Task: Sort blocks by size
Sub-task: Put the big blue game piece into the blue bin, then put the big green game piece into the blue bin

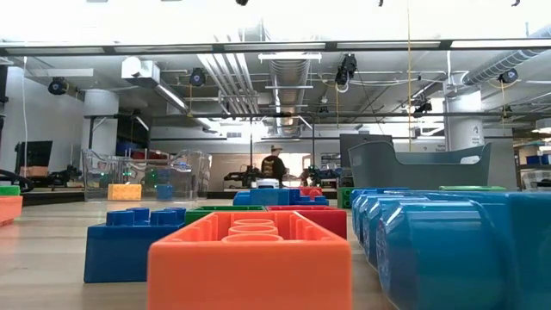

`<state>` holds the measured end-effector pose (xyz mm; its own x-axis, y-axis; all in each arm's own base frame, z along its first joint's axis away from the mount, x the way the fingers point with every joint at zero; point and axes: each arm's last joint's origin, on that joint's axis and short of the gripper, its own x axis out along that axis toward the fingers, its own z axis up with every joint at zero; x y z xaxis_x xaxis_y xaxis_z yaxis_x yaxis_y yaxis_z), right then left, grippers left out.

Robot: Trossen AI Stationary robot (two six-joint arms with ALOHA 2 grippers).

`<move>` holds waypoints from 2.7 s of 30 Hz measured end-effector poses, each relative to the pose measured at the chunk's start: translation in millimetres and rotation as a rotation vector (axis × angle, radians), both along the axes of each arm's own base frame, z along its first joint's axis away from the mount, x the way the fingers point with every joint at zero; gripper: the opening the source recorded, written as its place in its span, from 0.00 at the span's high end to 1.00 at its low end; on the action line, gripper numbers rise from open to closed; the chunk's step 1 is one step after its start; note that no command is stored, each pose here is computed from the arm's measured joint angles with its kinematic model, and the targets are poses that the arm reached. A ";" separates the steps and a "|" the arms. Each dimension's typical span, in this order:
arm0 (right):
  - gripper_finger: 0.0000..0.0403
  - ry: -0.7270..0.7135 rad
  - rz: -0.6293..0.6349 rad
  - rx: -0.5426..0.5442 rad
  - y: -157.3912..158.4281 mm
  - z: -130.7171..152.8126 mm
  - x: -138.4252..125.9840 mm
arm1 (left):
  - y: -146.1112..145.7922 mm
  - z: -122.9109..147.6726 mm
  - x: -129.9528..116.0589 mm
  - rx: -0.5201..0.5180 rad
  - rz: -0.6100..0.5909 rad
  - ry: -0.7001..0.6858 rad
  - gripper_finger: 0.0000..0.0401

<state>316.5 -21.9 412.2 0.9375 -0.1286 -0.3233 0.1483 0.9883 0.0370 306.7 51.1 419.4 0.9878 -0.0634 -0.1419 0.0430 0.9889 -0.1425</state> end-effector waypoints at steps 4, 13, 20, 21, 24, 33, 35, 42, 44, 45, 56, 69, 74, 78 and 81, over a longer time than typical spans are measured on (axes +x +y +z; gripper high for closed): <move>0.34 0.122 -0.065 0.025 -13.4 -11.1 -5.9 | 2.1 -2.8 -5.1 0.033 0.101 0.122 0.27; 0.34 0.508 -0.814 -0.112 -79.4 -43.0 -48.9 | 10.5 -7.7 -25.5 0.079 0.520 0.403 0.27; 0.34 0.708 -1.160 0.241 -145.4 -91.9 -92.4 | 11.8 -14.2 -34.5 -0.007 0.682 0.486 0.26; 0.34 0.735 -1.181 0.268 -152.6 -100.0 -96.1 | 11.9 -15.0 -34.9 -0.020 0.688 0.490 0.26; 0.33 0.807 -1.187 0.349 -168.9 -120.4 -102.5 | 11.8 -17.0 -34.6 -0.042 0.695 0.491 0.26; 0.05 0.794 -1.164 0.376 -176.8 -129.2 -96.0 | 11.7 -18.1 -34.6 -0.061 0.700 0.492 0.26; 0.07 0.758 -1.157 0.371 -174.8 -124.7 -95.2 | 11.7 -18.2 -34.6 -0.063 0.702 0.491 0.26; 0.10 0.595 -1.062 0.389 -157.2 -100.0 -93.0 | 9.0 -24.6 -39.1 -0.087 0.675 0.575 0.26; 0.10 0.541 -1.025 0.389 -150.7 -92.6 -90.7 | 7.6 -27.3 -40.9 -0.120 0.654 0.608 0.26; 0.10 0.516 -1.012 0.383 -147.6 -89.3 -89.3 | 7.0 -28.8 -42.2 -0.142 0.651 0.627 0.26; 0.10 0.396 -0.937 0.349 -137.1 -79.4 -74.7 | -5.9 -61.9 -76.4 -0.454 0.848 1.034 0.26; 0.10 0.397 -0.893 0.330 -138.5 -79.7 -71.4 | -35.9 -167.0 -99.8 -0.773 0.948 1.514 0.26; 0.10 0.402 -0.887 0.322 -138.5 -79.8 -71.3 | -41.6 -207.0 -119.5 -0.776 1.022 1.657 0.26; 0.10 0.403 -0.883 0.322 -138.5 -79.8 -71.3 | -42.5 -231.0 -128.1 -0.781 1.029 1.674 0.26; 0.10 0.403 -0.877 0.326 -138.3 -79.8 -71.1 | -44.4 -245.2 -131.8 -0.817 1.006 1.674 0.26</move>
<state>245.3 -160.3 332.4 0.3683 -0.5674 -0.7365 0.8766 0.4758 0.0719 174.9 6.7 174.3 -0.2908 -0.2122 -0.9329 -0.9294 0.2944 0.2227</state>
